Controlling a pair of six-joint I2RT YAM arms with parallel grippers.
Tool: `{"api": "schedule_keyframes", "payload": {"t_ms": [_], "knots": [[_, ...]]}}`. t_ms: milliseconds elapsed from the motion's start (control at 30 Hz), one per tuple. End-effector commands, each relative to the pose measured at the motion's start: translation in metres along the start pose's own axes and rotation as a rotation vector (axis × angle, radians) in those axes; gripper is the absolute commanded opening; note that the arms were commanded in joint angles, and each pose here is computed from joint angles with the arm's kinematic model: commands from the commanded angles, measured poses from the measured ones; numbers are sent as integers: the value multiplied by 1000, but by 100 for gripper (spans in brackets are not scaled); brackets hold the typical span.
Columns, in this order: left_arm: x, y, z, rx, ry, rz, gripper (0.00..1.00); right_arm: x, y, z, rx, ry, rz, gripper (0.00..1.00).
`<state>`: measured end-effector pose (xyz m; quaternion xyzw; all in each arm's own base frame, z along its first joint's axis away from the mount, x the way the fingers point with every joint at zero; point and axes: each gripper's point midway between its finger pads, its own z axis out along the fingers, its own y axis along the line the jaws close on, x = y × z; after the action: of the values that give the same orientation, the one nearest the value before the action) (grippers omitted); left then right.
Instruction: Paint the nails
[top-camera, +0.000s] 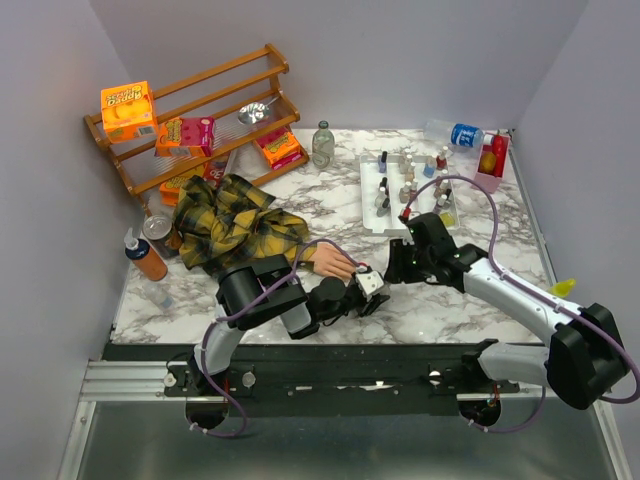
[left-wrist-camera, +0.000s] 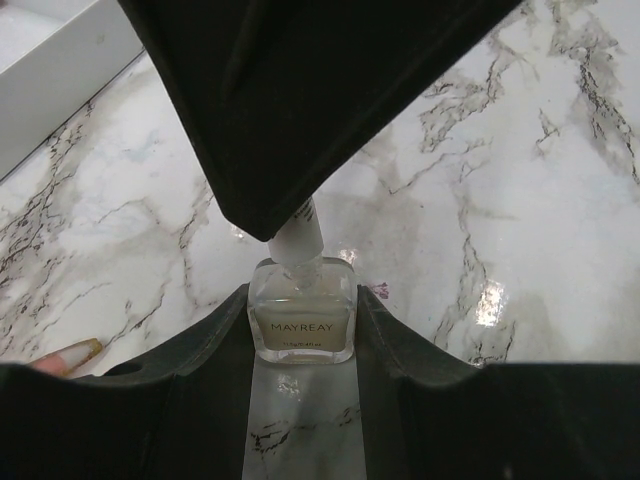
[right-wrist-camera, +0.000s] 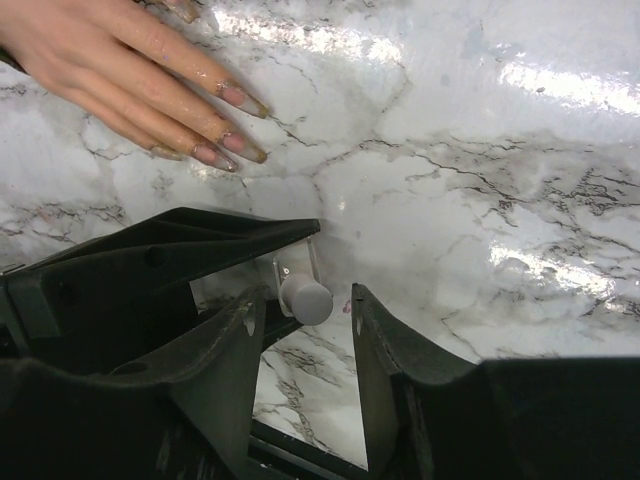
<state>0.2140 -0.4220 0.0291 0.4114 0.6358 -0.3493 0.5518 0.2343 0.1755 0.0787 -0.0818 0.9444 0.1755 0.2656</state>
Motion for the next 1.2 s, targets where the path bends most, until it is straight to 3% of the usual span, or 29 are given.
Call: {"api": "schedule_keyframes", "payload": {"t_ms": [0,133,200,233,500,733,967,1167], "knots": [[-13,2,5,-25,-63,25,2,3,2,3,-24,9,-1,49],[-12,2,5,-25,-61,25,1,6,1,7,-20,27,6,62],[-13,2,6,-23,-61,23,1,9,1,9,-18,42,9,61],[-12,2,5,-23,-58,23,1,9,2,9,-23,42,9,53],[-11,1,6,-21,-54,23,1,8,7,10,-53,44,10,40],[-11,1,7,-23,-52,25,0,4,12,1,-85,21,-7,17],[-10,1,7,-23,-50,25,0,3,9,-4,-69,10,-25,3],[-9,1,7,-24,-47,25,0,0,5,-6,-44,-8,-27,1]]}}
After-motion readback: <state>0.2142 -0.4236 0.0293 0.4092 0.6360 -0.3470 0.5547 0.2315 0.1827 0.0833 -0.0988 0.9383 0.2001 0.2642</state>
